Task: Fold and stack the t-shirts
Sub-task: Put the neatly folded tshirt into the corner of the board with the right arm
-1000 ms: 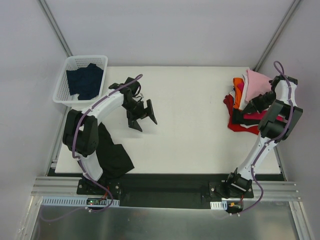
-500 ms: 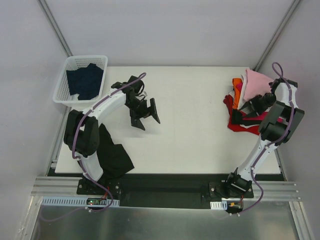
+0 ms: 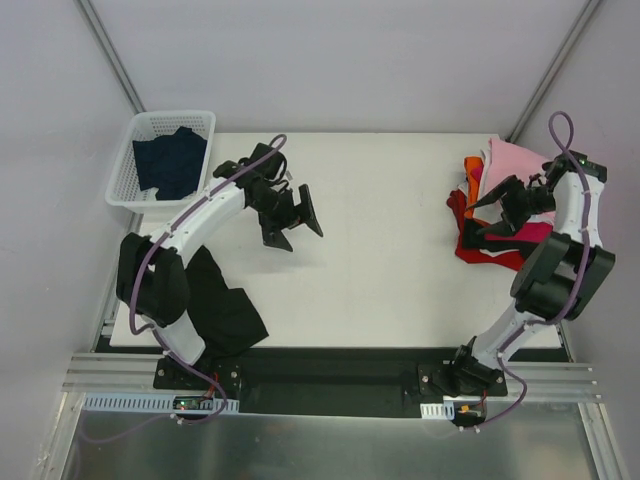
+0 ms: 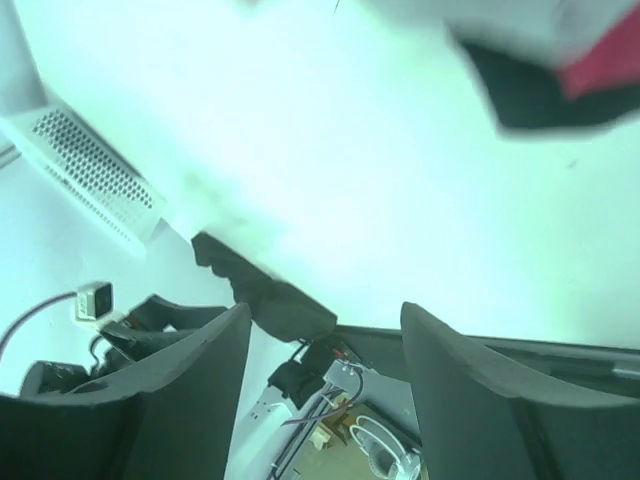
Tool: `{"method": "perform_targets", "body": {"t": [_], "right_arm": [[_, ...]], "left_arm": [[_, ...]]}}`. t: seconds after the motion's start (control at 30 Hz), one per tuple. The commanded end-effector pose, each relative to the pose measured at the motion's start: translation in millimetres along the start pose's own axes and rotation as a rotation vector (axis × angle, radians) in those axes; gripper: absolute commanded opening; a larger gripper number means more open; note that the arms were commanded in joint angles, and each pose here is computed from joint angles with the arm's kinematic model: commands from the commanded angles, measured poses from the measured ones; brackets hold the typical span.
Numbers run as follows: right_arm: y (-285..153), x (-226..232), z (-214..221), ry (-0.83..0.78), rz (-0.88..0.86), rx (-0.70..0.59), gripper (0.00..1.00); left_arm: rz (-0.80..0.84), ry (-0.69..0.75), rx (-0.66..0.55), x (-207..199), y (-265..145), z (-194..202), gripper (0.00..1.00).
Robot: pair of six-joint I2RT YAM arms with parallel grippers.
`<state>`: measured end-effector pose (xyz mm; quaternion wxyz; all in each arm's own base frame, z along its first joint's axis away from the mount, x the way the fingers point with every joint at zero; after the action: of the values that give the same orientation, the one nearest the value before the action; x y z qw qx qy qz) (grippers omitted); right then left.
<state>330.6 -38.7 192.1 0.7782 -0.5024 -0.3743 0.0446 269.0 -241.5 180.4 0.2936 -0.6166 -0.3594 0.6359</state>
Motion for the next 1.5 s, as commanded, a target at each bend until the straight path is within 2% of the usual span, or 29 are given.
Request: {"method": "perform_targets", "body": {"t": [0.0, 0.07, 0.2, 0.27, 0.3, 0.33, 0.37, 0.47, 0.53, 0.6, 0.7, 0.8, 0.93, 1.03, 1.17, 1.3, 1.37, 1.47], "right_arm": [[-11.7, -1.6, 59.7, -0.027, -0.079, 0.033, 0.64], [-10.5, -2.9, 78.0, -0.096, -0.09, 0.009, 0.64], [9.2, -28.7, 110.9, -0.192, 0.022, 0.017, 0.62], [17.5, -40.0, 131.3, -0.252, 0.067, 0.038, 0.63], [19.5, -43.6, 137.2, -0.287, 0.079, 0.04, 0.64], [27.6, -52.8, 147.5, -0.323, 0.114, 0.062, 0.65], [27.5, -55.3, 154.3, -0.357, 0.114, 0.056, 0.75], [42.3, -67.5, 175.3, -0.436, 0.139, 0.1, 0.92], [50.2, -69.9, 185.9, -0.493, 0.151, 0.109, 0.97], [57.8, -76.2, 190.5, -0.507, 0.201, 0.128, 0.98], [68.3, -71.8, 196.4, -0.551, 0.271, 0.156, 0.98], [78.6, -49.6, 201.6, -0.635, 0.307, 0.161, 0.98], [116.6, -13.8, 216.3, -0.744, 0.382, 0.244, 0.96], [136.6, 15.7, 229.9, -0.804, 0.343, 0.281, 0.96], [176.8, 23.8, 241.9, -0.836, 0.376, 0.354, 0.95], [189.9, 24.8, 261.1, -0.88, 0.408, 0.397, 0.95], [191.6, 34.6, 263.8, -0.915, 0.396, 0.395, 0.94], [200.1, 33.0, 254.7, -0.984, 0.467, 0.397, 0.92]], "left_arm": [[0.08, 0.023, -0.149, -32.7, -41.8, -3.8, 0.88], [0.074, 0.01, -0.175, -31.7, -46.9, -0.7, 0.89], [0.053, -0.062, -0.217, -13.9, -58.3, 24.0, 0.89], [0.045, -0.081, -0.234, -5.6, -62.3, 34.5, 0.94], [0.051, -0.096, -0.24, 0.9, -65.8, 46.0, 0.99], [0.057, -0.1, -0.244, 3.8, -67.9, 51.7, 0.99], [0.059, -0.105, -0.248, 7.3, -69.9, 58.0, 0.99], [0.052, -0.125, -0.305, 24.7, -83.0, 76.4, 0.99], [0.015, -0.151, -0.365, 43.8, -93.8, 85.6, 0.99], [-0.016, -0.184, -0.398, 61.2, -97.3, 91.5, 0.99], [-0.055, -0.215, -0.39, 78.9, -89.6, 95.1, 0.99], [-0.1, -0.253, -0.389, 93.4, -83.4, 88.0, 0.99], [-0.143, -0.268, -0.399, 105.1, -84.6, 69.1, 0.99], [-0.178, -0.253, -0.397, 110.7, -83.6, 54.1, 0.98], [-0.242, -0.201, -0.355, 127.8, -63.6, 43.5, 0.99], [-0.258, -0.197, -0.342, 131.0, -59.5, 33.7, 0.99], [-0.259, -0.189, -0.344, 127.5, -59.5, 24.4, 0.99], [-0.26, -0.216, -0.319, 130.5, -48.8, 12.4, 0.99]]}}
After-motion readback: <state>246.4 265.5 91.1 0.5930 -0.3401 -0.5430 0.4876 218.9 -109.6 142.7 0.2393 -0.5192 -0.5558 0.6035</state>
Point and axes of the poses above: each gripper's point midway between its finger pads, its own y axis out along the fingers, its own x axis along the line the jaws close on, z = x × y, the point moved 2 cm from there along -y, back along the fingers, and after that the axes turned 6 degrees about y, right-handed, at the moved point
